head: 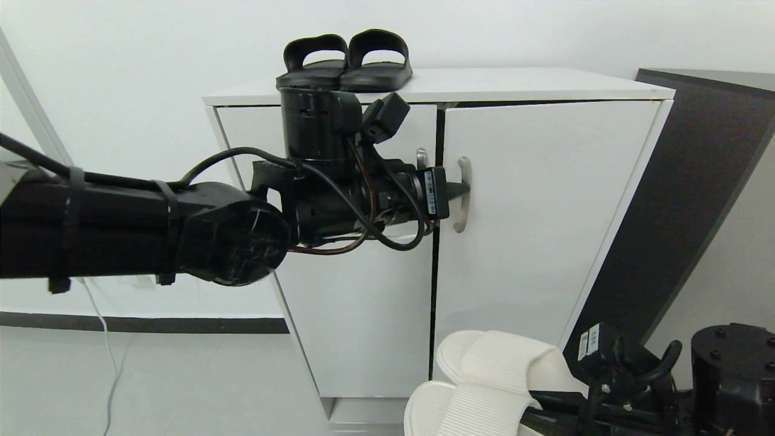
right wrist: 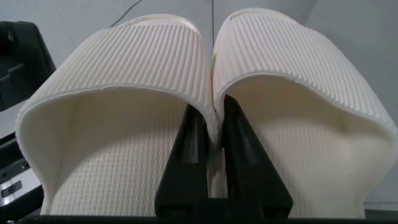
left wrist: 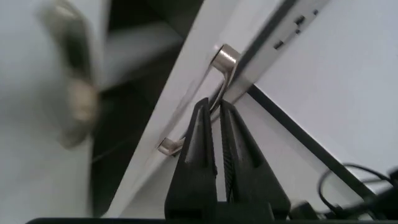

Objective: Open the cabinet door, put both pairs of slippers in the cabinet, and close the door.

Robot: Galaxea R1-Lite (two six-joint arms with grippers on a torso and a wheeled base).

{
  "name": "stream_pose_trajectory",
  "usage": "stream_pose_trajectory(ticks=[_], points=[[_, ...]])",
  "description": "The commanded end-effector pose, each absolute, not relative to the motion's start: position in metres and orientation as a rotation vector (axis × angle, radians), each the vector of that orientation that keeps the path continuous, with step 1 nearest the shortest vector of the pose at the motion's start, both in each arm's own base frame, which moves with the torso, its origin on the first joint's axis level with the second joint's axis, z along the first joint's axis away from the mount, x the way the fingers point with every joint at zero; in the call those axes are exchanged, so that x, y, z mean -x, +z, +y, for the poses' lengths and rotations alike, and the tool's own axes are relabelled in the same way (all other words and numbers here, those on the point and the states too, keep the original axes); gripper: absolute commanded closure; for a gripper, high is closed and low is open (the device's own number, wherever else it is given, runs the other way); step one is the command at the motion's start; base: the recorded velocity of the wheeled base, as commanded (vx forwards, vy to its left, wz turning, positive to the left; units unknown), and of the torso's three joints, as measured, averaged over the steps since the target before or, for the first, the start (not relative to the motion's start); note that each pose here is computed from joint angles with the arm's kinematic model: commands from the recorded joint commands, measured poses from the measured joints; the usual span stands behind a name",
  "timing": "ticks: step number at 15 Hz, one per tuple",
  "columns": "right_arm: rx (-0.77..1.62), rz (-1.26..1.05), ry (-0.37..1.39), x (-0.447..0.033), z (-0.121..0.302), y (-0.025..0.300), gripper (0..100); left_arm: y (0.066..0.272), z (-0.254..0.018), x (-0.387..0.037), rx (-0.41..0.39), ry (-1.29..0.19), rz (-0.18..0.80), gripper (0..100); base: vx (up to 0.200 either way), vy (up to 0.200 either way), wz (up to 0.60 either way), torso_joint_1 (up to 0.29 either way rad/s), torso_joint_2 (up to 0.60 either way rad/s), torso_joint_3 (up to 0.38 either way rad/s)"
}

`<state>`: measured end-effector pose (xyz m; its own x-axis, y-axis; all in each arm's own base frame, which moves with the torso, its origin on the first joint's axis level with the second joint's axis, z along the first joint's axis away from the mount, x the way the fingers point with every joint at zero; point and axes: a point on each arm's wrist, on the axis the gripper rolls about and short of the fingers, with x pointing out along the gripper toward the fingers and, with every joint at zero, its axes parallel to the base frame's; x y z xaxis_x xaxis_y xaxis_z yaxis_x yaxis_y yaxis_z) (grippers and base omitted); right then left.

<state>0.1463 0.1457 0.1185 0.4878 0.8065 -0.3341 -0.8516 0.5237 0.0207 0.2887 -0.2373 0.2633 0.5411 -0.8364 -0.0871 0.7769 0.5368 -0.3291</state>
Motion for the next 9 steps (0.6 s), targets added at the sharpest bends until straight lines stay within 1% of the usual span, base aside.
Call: stream_pose_trajectory(ticks=[1, 3, 7, 9], points=[[0.154, 0.313, 1.016, -0.144, 0.144, 0.120, 100, 0.276, -0.233, -0.264, 0.266, -1.007, 0.226, 100, 0.000, 0.000, 0.00, 0.000, 0.00, 0.000], [0.156, 0.315, 1.016, -0.144, 0.143, 0.119, 100, 0.277, -0.228, -0.248, 0.262, -1.023, 0.231, 100, 0.000, 0.000, 0.00, 0.000, 0.00, 0.000], [0.192, 0.315, 1.037, -0.139, 0.143, 0.116, 100, 0.279, -0.205, -0.224, 0.260, -1.020, 0.229, 100, 0.000, 0.000, 0.00, 0.000, 0.00, 0.000], [0.196, 0.315, 1.058, -0.135, 0.145, 0.115, 100, 0.276, -0.201, -0.235, 0.264, -0.994, 0.236, 100, 0.000, 0.000, 0.00, 0.000, 0.00, 0.000]])
